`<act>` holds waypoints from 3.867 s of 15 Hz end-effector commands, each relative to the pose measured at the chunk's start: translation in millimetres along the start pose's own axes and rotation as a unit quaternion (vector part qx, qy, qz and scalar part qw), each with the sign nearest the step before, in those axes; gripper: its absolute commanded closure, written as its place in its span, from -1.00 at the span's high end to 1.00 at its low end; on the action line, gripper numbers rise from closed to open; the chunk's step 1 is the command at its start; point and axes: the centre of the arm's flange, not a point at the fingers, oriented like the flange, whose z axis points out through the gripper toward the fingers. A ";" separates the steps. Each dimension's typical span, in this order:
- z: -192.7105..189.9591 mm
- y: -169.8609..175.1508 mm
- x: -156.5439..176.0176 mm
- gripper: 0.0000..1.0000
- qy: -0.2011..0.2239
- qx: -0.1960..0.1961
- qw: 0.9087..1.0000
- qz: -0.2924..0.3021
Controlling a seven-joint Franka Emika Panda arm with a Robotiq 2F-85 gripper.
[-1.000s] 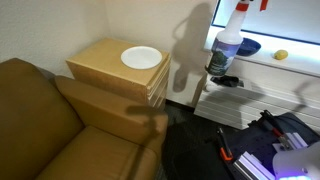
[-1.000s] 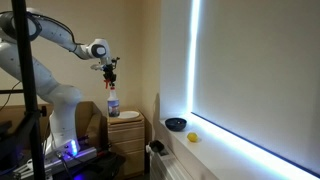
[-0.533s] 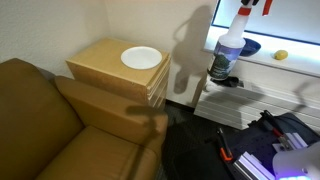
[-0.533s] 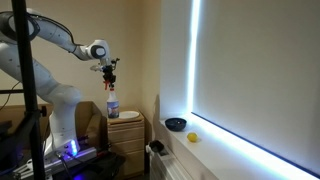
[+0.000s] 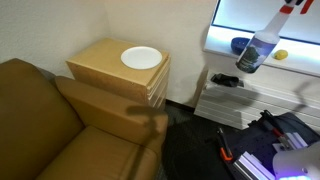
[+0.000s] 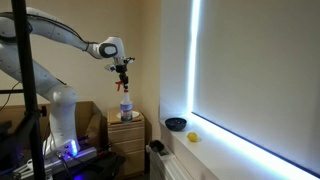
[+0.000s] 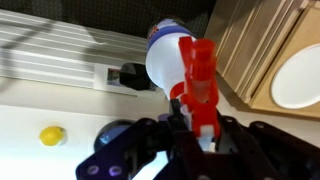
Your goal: Move the spray bottle from the arm rest to the table
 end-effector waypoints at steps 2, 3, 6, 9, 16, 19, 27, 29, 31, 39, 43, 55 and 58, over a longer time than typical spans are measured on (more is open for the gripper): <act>-49.6 105.1 33.0 -0.87 0.039 0.003 0.990 0.135; -61.9 106.5 30.3 -0.87 0.059 0.010 0.985 0.162; -52.9 113.2 21.5 -0.47 0.056 0.009 0.987 0.148; -42.7 111.1 30.0 -0.87 0.041 -0.001 0.987 0.158; -15.3 241.4 90.9 -0.87 0.042 -0.037 0.935 0.351; -25.5 291.1 99.5 -0.87 0.057 -0.057 0.902 0.425; -2.8 298.9 106.4 -0.87 0.048 -0.085 0.885 0.454; 7.6 321.7 128.7 -0.87 0.059 -0.094 0.853 0.509; 11.9 345.6 146.5 -0.87 0.074 -0.103 0.823 0.553; 25.6 390.4 167.3 -0.47 0.105 -0.141 0.749 0.639; 33.6 388.7 166.1 -0.87 0.097 -0.144 0.750 0.638; 103.4 426.9 272.1 -0.87 0.149 -0.159 0.582 0.783; 115.7 439.3 284.2 -0.87 0.153 -0.169 0.560 0.797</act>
